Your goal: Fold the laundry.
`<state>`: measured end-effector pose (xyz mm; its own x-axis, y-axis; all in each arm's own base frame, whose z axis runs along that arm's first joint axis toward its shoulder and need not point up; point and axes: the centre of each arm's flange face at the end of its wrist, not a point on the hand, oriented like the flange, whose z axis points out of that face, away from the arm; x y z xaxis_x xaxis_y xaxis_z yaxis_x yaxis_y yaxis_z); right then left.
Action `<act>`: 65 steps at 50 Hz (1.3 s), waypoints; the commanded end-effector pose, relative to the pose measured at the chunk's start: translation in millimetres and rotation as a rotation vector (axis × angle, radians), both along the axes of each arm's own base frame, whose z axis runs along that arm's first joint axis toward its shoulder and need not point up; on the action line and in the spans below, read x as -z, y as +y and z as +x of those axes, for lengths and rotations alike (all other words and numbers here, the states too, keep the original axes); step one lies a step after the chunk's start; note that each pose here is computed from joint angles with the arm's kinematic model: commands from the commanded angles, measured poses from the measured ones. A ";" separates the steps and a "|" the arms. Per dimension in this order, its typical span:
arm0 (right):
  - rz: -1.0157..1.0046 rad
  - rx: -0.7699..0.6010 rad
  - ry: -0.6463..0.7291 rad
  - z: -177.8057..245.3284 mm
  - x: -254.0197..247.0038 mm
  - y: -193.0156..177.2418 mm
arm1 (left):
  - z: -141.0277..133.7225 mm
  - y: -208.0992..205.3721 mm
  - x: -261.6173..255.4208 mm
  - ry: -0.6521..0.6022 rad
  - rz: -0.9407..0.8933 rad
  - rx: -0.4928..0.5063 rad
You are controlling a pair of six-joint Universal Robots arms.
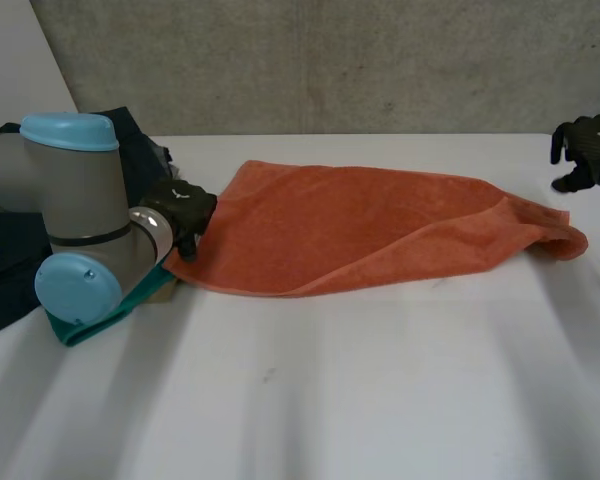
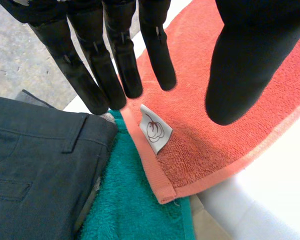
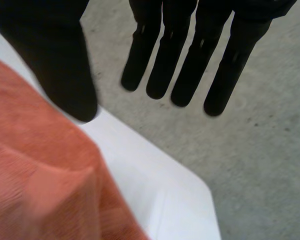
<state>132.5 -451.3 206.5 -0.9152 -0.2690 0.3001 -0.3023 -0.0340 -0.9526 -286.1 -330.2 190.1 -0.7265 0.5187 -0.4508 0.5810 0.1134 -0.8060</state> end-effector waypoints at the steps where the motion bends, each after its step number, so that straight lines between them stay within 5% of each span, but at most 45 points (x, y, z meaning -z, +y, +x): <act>1: 0.154 -0.017 0.077 2.5 -1.0 15.8 | 4.4 9.6 -3.1 -0.074 -0.012 0.041; 10: 0.296 -0.049 0.284 1.8 19.6 32.7 | 19.8 19.0 -3.8 -0.079 -0.015 0.068; 28: 0.106 -0.072 0.285 24.5 85.2 0.4 | 37.5 1.1 13.0 -0.019 -0.048 0.114; 46: -0.028 -0.134 0.069 54.2 -25.5 39.4 | 18.9 -13.0 61.2 -0.196 -0.138 0.233; 65: 0.031 -0.089 0.038 39.1 -25.7 42.0 | 7.6 -30.8 76.8 -0.264 -0.168 0.193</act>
<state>177.7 -408.4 236.2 -0.8724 -0.3605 0.3301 -0.3336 -0.0545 -0.9411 -277.7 -359.0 116.1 -0.4744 0.5324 -0.7010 0.7621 -0.1501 -0.6298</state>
